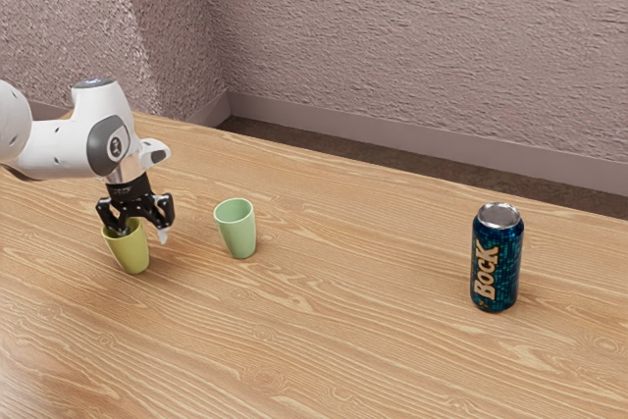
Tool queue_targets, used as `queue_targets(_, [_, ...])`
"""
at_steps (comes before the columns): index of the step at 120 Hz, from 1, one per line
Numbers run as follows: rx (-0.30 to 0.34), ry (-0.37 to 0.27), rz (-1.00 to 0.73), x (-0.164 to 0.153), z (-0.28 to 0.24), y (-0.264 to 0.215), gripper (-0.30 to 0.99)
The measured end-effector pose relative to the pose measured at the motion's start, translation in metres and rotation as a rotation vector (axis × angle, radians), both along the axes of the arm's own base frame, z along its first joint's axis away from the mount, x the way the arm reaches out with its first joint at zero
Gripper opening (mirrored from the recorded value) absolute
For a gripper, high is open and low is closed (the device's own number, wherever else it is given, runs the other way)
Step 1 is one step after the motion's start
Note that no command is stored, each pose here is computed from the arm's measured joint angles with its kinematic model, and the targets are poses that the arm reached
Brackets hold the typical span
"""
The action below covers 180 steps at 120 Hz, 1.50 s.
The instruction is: Place the left cup onto the right cup
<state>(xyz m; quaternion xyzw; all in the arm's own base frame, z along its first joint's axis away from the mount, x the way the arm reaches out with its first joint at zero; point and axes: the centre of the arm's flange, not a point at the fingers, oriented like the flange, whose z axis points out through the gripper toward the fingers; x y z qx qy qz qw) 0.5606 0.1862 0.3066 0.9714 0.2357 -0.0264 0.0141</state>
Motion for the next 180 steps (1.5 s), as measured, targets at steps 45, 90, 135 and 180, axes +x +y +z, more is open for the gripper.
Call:
queue_targets(45, [-0.017,0.021,0.035,-0.006,0.001,0.009,-0.03])
queue_targets(90, [-0.016,0.023,0.047,-0.006,0.007,0.007,-0.08])
queue_targets(135, [0.065,-0.066,-0.135,0.067,0.118,-0.076,-0.09])
queue_targets(180, [0.065,0.107,-0.212,0.125,0.137,-0.163,-0.09])
